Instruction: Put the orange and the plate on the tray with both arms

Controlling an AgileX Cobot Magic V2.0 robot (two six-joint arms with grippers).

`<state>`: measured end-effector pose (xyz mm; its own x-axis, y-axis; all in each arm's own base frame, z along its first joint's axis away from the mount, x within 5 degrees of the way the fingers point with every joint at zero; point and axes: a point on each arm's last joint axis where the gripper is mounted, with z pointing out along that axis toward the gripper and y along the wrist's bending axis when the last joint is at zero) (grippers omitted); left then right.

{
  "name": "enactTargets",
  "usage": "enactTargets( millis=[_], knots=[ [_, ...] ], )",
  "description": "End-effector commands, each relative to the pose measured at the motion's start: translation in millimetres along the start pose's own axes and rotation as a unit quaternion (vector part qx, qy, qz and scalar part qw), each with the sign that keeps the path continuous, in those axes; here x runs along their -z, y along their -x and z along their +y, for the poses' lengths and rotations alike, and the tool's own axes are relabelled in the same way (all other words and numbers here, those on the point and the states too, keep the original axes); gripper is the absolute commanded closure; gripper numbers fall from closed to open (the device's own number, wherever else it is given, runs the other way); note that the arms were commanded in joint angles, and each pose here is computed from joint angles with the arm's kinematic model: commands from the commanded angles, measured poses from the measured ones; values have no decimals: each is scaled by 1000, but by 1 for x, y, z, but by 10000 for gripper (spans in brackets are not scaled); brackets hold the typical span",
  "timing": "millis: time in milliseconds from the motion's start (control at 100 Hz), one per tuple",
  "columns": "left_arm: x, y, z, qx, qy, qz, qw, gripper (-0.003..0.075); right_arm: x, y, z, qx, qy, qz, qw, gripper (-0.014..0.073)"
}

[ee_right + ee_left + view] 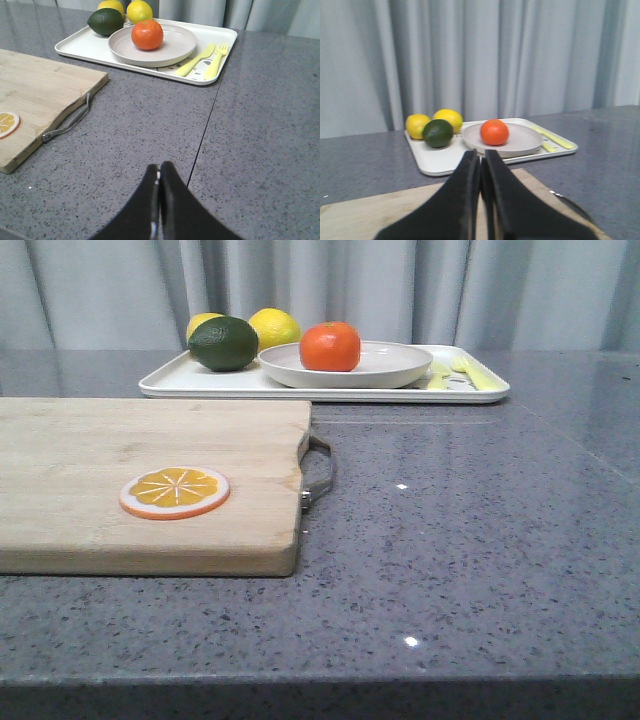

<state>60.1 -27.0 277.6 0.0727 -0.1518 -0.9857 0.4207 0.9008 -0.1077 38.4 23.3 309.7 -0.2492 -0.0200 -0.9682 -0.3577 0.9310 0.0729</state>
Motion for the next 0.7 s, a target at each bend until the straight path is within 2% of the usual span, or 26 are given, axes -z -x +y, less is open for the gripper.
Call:
enactTargets(
  millis=[0,280,510,690],
  knots=[
    [5,7,5,-8,38,-55,998,741,3,14,0,1,-5,-45,999,634],
    [19,-27,20,-31,143,-62,987,741,3,14,0,1,-5,-45,999,634],
    [26,-52,26,-61,191,-56,978,740,3,14,0,1,-5,-45,999,634],
    [25,-65,28,-25,198,13,980,740,3,14,0,1,-5,-45,999,634]
  ],
)
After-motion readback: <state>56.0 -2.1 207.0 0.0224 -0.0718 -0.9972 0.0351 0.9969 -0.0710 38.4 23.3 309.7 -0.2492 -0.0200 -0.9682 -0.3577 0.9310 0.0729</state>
